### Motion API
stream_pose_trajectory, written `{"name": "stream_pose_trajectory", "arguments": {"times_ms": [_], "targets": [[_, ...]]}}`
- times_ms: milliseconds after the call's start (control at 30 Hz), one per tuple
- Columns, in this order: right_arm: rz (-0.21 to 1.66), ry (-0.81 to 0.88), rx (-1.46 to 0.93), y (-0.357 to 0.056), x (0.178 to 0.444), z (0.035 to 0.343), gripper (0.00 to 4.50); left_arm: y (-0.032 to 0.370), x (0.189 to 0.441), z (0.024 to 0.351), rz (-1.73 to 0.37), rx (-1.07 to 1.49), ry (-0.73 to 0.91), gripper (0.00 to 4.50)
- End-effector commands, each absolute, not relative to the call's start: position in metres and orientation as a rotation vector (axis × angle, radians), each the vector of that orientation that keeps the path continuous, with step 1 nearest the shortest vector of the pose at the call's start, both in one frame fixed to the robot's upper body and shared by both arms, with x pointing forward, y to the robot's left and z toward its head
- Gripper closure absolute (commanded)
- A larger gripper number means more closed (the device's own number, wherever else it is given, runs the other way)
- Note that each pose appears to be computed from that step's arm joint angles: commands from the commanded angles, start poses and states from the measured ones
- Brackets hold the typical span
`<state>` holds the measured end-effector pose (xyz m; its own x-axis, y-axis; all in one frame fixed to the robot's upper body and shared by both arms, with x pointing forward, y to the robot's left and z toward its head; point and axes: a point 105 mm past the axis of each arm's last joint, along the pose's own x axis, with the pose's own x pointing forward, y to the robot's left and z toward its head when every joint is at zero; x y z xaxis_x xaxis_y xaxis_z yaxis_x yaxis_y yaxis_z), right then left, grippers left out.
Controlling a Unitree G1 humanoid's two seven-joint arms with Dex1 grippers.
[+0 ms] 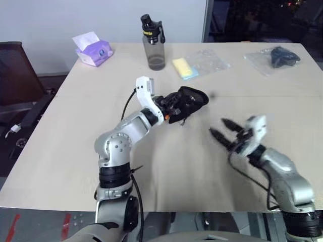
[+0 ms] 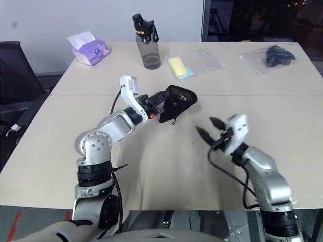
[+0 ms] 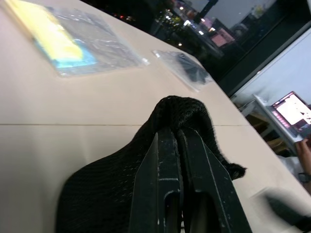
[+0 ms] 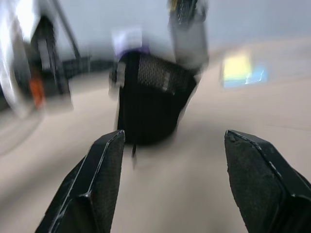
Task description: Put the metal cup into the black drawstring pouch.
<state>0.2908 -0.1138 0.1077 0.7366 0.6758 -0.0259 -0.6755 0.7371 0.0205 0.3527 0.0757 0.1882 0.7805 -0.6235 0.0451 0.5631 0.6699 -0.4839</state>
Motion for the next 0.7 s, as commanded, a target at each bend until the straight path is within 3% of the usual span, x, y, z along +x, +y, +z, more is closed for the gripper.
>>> {"name": "stream_pose_trajectory", "arguments": {"times_ms": [33,267,467,700], "targets": [[0.693,0.001,-0.072,-0.096,0.314,0.103,1.21,0.073,0.353,0.199,-0.683,-0.497,0.081,4.50],[0.723,-0.057,-0.008,-0.048,0.342,0.113,1.21,0.071,0.356,0.195,-0.681,-0.494,0.094,4.50],[0.683,-0.048,0.103,-0.033,0.353,0.118,1.21,0.070,0.357,0.195,-0.683,-0.494,0.089,4.50],[0.677,-0.038,0.127,-0.046,0.341,0.121,4.34,0.071,0.359,0.194,-0.674,-0.506,0.094,4.50]]}}
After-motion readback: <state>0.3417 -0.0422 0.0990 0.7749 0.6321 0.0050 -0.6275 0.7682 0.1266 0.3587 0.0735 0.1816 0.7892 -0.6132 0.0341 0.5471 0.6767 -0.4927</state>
